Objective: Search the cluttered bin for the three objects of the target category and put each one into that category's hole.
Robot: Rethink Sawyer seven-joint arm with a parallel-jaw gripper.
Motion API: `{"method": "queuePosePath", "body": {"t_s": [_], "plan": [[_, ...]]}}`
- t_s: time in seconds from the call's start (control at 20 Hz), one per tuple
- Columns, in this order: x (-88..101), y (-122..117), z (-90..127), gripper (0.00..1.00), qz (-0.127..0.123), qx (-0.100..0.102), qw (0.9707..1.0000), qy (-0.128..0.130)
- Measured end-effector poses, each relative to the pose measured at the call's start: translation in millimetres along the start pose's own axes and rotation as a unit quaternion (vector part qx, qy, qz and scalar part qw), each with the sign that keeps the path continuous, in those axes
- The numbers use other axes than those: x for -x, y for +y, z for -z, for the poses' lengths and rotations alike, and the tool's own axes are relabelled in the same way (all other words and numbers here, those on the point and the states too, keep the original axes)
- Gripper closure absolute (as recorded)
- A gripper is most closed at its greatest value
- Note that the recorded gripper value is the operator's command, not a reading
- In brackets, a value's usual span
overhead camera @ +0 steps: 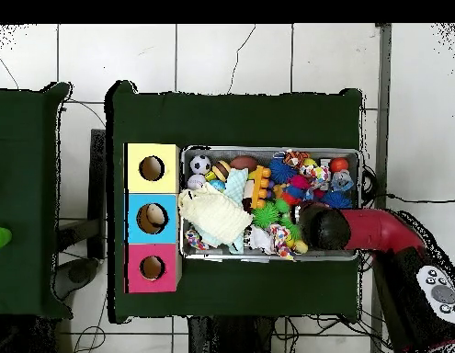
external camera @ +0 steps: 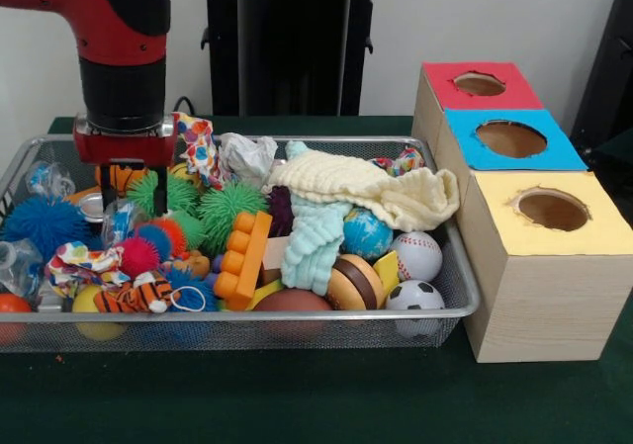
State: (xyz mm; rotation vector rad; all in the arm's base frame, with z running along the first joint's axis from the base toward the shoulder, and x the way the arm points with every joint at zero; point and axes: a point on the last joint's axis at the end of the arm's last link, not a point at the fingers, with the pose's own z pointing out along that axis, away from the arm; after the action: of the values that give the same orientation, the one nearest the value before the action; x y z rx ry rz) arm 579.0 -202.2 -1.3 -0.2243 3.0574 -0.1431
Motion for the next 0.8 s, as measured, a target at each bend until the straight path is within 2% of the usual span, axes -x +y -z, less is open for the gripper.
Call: {"method": "queuePosePath", "body": {"t_s": [0.05,0.1,0.25,0.3,0.55,0.8], "plan": [[1.4,0.9,0.8,0.0,0.009,-0.005,0.9999,-0.003],[7.4,3.7,4.7,0.0,0.034,-0.021,0.9992,-0.01],[15.8,5.0,10.3,0.0,0.053,-0.035,0.9978,-0.018],[23.5,2.4,15.7,1.0,0.058,-0.042,0.9971,-0.025],[29.8,0.2,19.3,1.0,0.055,-0.041,0.9971,-0.034],[38.3,-1.2,23.3,1.0,0.043,-0.03,0.9976,-0.046]]}}
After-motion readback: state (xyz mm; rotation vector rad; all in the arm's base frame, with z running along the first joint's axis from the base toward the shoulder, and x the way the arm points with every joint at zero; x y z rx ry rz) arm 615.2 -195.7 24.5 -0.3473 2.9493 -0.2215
